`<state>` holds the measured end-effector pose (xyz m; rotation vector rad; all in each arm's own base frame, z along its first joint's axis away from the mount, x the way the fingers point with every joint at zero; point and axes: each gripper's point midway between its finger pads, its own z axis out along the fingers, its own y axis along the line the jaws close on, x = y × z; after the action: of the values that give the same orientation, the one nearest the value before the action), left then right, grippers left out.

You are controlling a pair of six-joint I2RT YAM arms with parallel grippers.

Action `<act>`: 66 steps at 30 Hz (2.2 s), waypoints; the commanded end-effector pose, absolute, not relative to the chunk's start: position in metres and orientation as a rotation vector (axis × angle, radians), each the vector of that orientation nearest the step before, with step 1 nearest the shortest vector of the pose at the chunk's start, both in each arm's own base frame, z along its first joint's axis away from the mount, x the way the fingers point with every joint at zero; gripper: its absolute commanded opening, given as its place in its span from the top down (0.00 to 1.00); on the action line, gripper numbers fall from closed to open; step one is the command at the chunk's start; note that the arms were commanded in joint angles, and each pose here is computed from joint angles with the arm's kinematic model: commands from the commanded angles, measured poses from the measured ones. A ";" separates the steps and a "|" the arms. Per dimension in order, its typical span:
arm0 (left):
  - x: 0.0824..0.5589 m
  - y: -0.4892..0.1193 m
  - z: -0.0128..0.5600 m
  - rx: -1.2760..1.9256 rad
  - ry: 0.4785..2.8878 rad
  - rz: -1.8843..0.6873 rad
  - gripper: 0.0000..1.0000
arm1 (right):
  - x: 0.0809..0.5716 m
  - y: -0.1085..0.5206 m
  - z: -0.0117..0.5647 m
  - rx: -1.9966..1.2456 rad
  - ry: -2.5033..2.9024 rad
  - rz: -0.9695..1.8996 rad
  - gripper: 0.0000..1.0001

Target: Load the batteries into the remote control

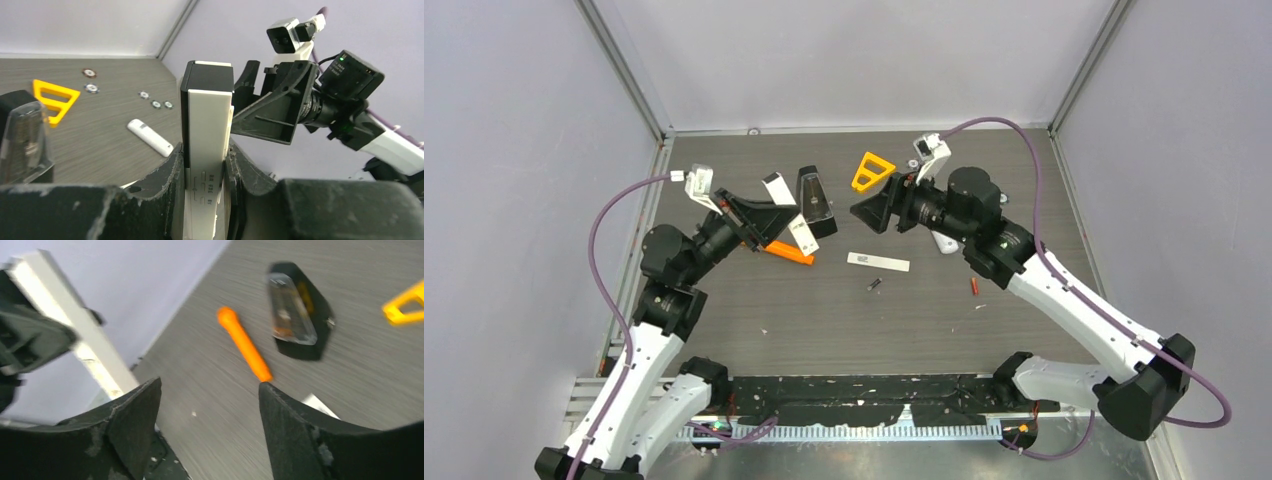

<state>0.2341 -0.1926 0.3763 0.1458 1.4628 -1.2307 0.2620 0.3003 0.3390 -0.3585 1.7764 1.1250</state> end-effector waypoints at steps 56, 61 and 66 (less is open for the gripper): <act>0.237 -0.181 0.344 0.249 1.608 -1.086 0.94 | 0.276 0.284 0.024 -1.664 2.172 0.216 0.55; 0.239 -0.180 0.344 0.245 1.613 -1.089 0.94 | 0.278 0.283 0.020 -1.652 2.187 0.197 0.66; 0.239 -0.180 0.342 0.241 1.620 -1.094 0.94 | 0.283 0.283 0.023 -1.586 2.226 0.176 0.82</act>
<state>0.2418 -0.1792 0.3146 0.1983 1.7029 -1.0850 0.2713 0.2768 0.0192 -1.6563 2.2182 0.2106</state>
